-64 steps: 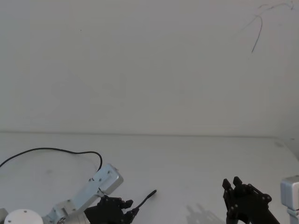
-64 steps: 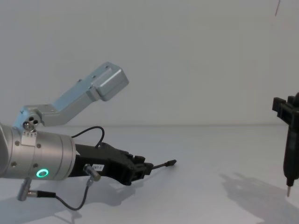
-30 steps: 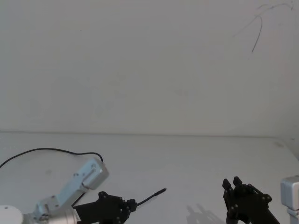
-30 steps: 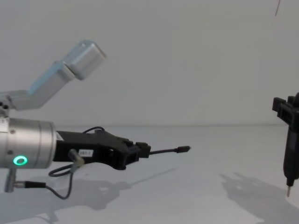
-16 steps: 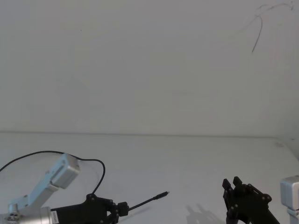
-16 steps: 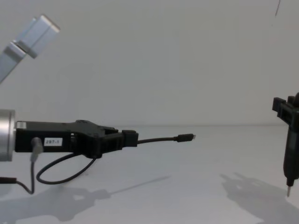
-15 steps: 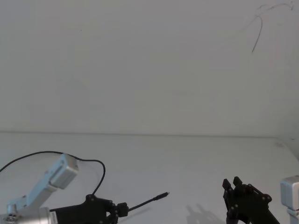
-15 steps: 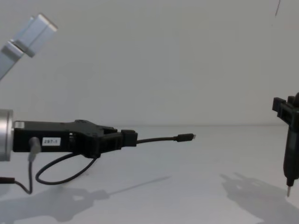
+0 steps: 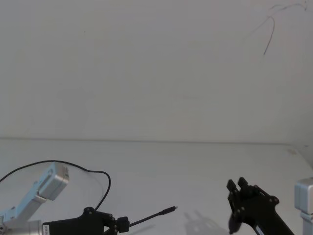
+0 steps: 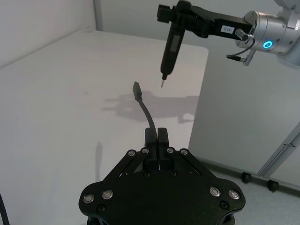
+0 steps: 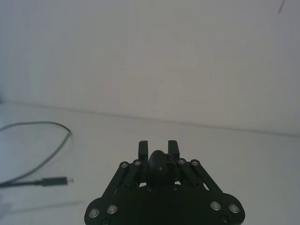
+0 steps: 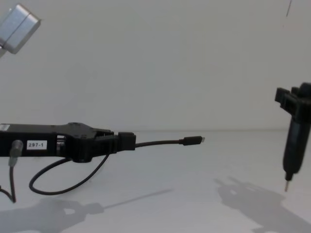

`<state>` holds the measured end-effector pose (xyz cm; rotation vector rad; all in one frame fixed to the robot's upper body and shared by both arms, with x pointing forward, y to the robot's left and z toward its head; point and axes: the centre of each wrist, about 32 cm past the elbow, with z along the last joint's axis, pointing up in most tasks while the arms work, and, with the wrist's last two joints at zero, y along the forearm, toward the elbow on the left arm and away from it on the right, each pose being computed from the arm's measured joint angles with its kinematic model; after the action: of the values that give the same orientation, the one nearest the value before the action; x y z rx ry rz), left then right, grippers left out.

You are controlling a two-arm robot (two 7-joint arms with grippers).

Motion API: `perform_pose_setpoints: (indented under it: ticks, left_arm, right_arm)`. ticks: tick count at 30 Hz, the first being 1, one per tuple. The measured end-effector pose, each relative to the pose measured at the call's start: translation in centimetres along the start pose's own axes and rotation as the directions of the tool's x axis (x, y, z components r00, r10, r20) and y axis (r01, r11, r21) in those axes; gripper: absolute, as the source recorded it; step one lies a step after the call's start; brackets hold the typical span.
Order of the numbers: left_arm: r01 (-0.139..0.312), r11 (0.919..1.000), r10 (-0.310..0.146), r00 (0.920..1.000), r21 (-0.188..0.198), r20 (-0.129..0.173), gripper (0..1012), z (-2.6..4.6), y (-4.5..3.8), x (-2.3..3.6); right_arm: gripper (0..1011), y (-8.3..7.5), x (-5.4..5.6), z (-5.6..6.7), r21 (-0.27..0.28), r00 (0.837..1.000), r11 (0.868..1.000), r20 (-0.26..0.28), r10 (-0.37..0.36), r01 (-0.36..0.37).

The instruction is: Pick up the data cable with the one hand.

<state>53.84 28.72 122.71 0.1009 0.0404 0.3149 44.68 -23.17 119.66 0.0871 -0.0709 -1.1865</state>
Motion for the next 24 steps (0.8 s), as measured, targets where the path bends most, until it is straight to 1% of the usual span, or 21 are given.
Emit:
perform_pose_setpoints:
  ticks: [7, 8, 10, 13, 17, 20, 23, 24]
  left_arm:
    - [0.011, 0.9999, -0.011, 0.9999, -0.005, -0.004, 34, 0.01, 0.27, -0.01]
    - [0.012, 0.9999, -0.012, 0.9999, -0.005, -0.004, 34, 0.01, 0.29, -0.01]
    - [0.014, 0.9999, -0.014, 0.9999, -0.007, -0.005, 34, 0.02, 0.34, -0.01]
    - [0.016, 0.9998, -0.016, 0.9998, -0.008, -0.006, 34, 0.02, 0.41, -0.01]
    - [0.018, 0.9998, -0.018, 0.9998, -0.009, -0.007, 34, 0.02, 0.45, -0.02]
    - [0.020, 0.9998, -0.020, 0.9998, -0.009, -0.007, 34, 0.02, 0.49, -0.01]
    - [0.021, 0.9997, -0.021, 0.9998, -0.010, -0.007, 34, 0.04, 0.51, -0.01]
    - [0.021, 0.9997, -0.021, 0.9998, -0.010, -0.007, 34, 0.04, 0.52, -0.01]
  right_arm:
    - [250, 0.9, -0.5, 0.8, 0.052, 0.996, 0.997, -0.065, 0.055, -0.052]
    - [250, 1.2, -0.7, 1.0, 0.066, 0.994, 0.996, -0.083, 0.071, -0.066]
    - [251, 1.4, -0.8, 1.1, 0.078, 0.991, 0.994, -0.101, 0.086, -0.078]
    - [250, 1.8, -1.1, 1.5, 0.101, 0.984, 0.990, -0.137, 0.114, -0.101]
    - [250, 2.5, -1.4, 1.9, 0.127, 0.970, 0.983, -0.188, 0.153, -0.131]
    - [251, 2.8, -1.6, 2.1, 0.139, 0.963, 0.980, -0.210, 0.171, -0.144]
    - [250, 3.2, -1.9, 2.3, 0.156, 0.951, 0.975, -0.240, 0.195, -0.161]
    - [250, 3.2, -1.9, 2.3, 0.156, 0.951, 0.975, -0.240, 0.195, -0.161]
